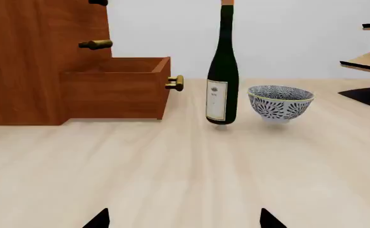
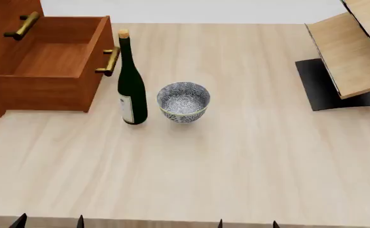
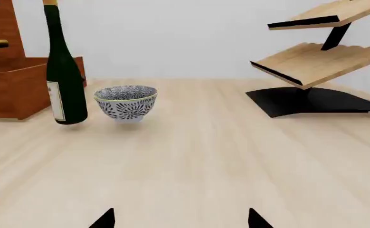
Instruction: Put the wine bottle in the bottom drawer of the cabinet.
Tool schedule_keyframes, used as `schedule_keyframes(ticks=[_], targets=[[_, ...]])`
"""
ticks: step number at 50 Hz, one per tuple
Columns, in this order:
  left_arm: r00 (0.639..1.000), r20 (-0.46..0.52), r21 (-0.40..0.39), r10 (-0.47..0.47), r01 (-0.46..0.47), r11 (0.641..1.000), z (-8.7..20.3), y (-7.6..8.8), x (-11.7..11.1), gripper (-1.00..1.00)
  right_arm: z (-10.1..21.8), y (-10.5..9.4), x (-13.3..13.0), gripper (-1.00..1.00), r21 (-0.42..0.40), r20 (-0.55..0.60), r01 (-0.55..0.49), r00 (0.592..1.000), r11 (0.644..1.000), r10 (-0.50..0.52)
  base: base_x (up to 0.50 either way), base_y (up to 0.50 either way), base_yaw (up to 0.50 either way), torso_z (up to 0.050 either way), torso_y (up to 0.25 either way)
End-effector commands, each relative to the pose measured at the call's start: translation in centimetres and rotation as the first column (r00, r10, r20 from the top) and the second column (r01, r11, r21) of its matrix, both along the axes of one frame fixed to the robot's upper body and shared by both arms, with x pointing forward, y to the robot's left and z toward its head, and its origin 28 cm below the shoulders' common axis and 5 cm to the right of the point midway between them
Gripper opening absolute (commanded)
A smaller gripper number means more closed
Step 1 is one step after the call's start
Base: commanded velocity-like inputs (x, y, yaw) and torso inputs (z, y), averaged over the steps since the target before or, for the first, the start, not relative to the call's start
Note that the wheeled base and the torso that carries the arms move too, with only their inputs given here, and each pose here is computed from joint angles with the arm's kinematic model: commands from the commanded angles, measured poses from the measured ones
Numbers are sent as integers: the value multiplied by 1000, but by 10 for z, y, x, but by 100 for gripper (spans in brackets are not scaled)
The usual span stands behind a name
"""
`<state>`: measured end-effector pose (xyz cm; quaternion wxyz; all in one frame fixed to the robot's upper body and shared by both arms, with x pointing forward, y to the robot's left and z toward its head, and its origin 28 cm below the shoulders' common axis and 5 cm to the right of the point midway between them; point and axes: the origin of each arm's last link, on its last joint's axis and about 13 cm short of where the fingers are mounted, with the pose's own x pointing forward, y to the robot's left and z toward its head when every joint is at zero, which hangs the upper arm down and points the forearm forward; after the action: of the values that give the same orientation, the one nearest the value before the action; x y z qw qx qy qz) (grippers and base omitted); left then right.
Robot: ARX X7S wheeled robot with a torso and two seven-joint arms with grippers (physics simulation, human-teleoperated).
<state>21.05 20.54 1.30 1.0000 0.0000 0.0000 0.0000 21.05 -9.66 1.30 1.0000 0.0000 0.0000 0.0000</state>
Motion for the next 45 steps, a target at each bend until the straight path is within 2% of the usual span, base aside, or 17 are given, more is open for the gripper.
schedule_keyframes(ticks=[1, 5, 19, 31, 35, 43, 45], targets=[[1000, 0, 0, 0, 0, 1000, 0, 0, 0, 100, 0, 1, 0, 100, 0, 0, 0, 1000, 1000, 0, 0, 0, 0, 0, 0], [999, 10, 45, -32, 32, 998, 0, -4, -2, 100, -1, 1, 1, 100, 0, -1, -10, 1000, 1000, 10, 0, 0, 0, 0, 0], [1000, 8, 58, -12, 12, 998, -2, -3, -2, 100, -1, 4, 0, 100, -42, 9, -19, 1000, 999, 20, 0, 0, 0, 2, 0], [1000, 4, 50, -8, 8, 999, -2, -3, -2, 100, -1, 4, 0, 100, -50, 13, -12, 1000, 999, 13, 0, 0, 0, 50, 0], [1000, 12, 81, -9, 8, 997, -1, -5, -3, 100, 0, 4, -1, 100, -49, 14, -13, 1000, 999, 13, 0, 0, 0, 50, 0], [1000, 9, 77, -4, 4, 997, -1, -4, -2, 100, -1, 4, 0, 100, -47, 15, -17, 1000, 999, 18, 0, 0, 0, 50, 0], [1000, 9, 75, -3, 2, 997, -2, -4, -2, 100, -1, 4, 0, 100, -69, 18, -20, 1000, 997, 21, 0, 0, 0, 50, 0]])
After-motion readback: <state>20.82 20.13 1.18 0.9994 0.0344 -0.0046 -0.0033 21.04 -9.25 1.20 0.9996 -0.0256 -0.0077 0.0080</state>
